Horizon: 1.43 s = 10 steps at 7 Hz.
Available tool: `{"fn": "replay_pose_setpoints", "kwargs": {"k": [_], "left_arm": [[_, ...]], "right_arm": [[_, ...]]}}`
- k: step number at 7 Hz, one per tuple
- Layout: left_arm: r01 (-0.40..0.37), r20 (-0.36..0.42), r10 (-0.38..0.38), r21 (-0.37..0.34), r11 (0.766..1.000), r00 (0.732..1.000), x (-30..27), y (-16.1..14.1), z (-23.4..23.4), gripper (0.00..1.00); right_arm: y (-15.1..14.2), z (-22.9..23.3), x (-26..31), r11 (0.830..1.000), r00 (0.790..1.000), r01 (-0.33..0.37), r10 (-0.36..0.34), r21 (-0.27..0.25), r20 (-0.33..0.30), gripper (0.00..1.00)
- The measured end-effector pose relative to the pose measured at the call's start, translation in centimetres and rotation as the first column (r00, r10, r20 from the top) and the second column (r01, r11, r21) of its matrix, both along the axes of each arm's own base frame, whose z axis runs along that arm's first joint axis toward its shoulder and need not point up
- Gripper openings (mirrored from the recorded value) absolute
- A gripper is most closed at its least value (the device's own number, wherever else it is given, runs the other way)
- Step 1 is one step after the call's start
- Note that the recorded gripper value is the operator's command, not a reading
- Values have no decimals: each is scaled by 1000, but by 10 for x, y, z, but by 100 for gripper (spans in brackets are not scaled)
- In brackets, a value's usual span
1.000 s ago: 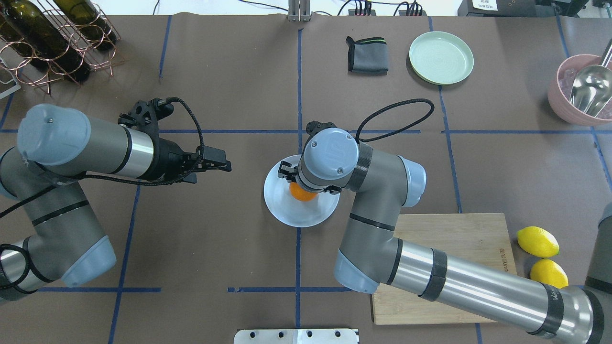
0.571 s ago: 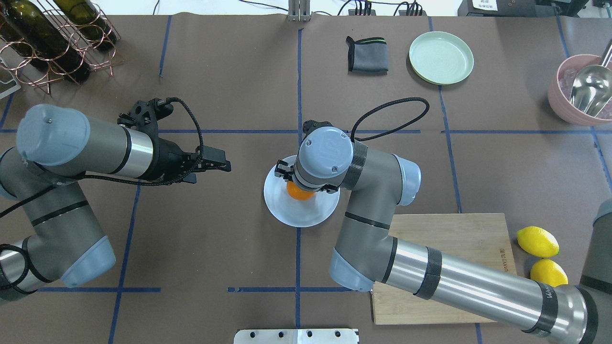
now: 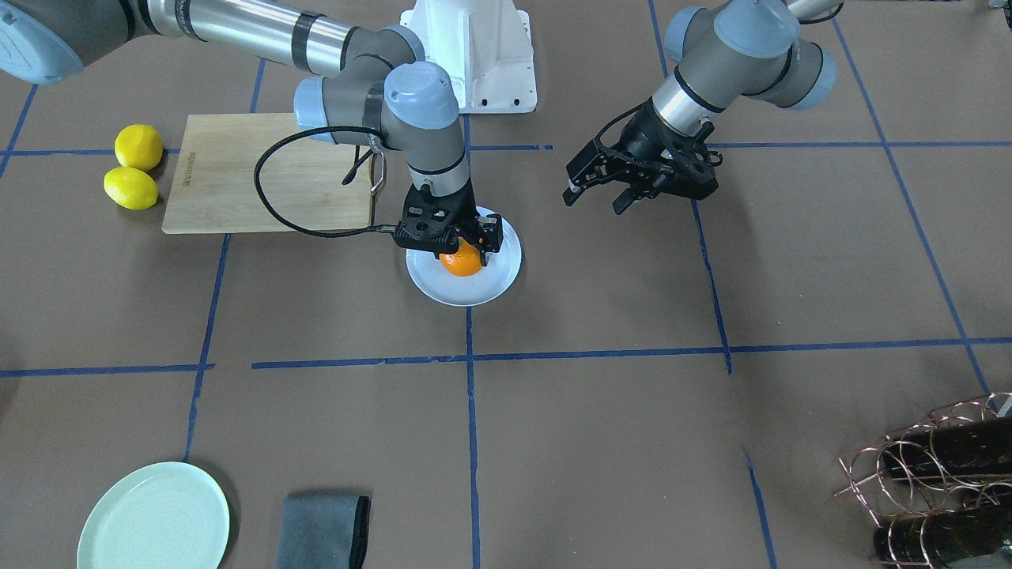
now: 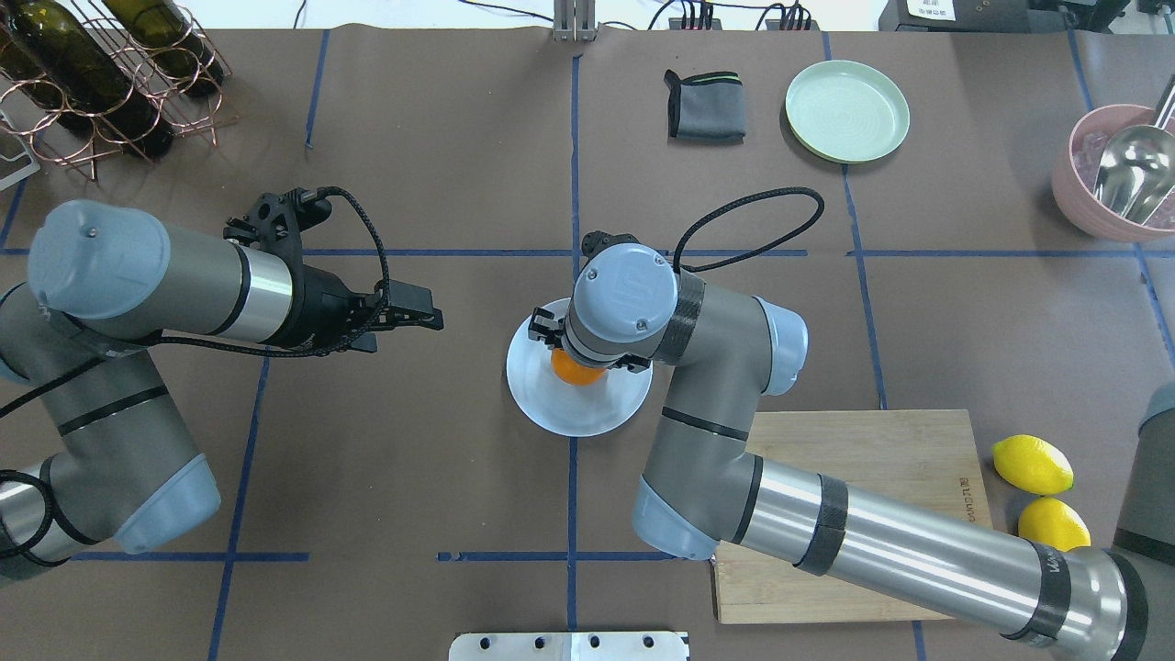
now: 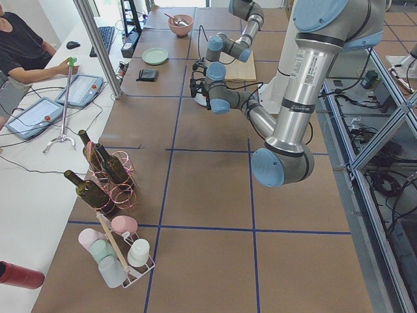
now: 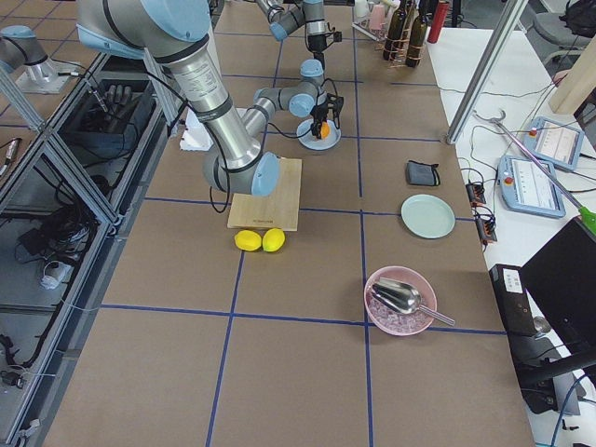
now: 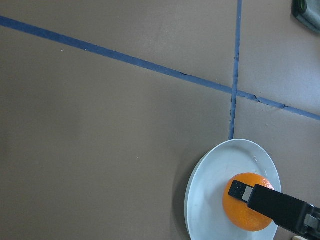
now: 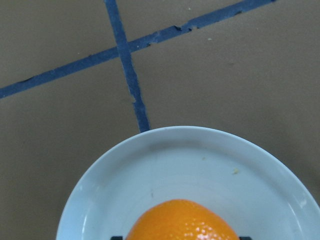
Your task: Pick orange to plate
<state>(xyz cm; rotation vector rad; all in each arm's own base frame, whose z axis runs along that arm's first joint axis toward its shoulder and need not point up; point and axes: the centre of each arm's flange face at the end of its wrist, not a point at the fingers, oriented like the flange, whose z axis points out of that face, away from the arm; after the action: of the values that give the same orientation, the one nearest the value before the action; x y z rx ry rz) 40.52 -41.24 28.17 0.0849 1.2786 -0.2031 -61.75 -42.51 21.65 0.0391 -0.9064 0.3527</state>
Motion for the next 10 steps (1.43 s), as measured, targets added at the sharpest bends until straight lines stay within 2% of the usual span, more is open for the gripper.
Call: {"fn": "replay_pose_setpoints", "kwargs": {"k": [1,2,5,7,9,10], "left_arm": [[1,-1,-1,1,1000,1000,0,0,0,100],[1,-1,-1,1,1000,1000,-1,0,-1,100],[1,-2,-1,1,1000,1000,-1,0,-1,100],[0,-3,0,1,1000,1000,-1,0,-1,100],[-2,-3,2,1,1000,1000,-2,0,-1,100],[0,-1,0,3,1000,1000,-5,-1,0,100]], "right_arm": [[0,1,0,1000,1000,0,0,-1,-2,81],[0,1,0,1000,1000,0,0,-1,-2,100],[1,2,0,1000,1000,5,-5,2,-5,100],[4,-9,13,1000,1000,9,-9,18,21,100],[6,-28,77,1000,997,-6,5,22,72,100],[-1,-34,120,1000,995,-9,9,1,98,100]]}}
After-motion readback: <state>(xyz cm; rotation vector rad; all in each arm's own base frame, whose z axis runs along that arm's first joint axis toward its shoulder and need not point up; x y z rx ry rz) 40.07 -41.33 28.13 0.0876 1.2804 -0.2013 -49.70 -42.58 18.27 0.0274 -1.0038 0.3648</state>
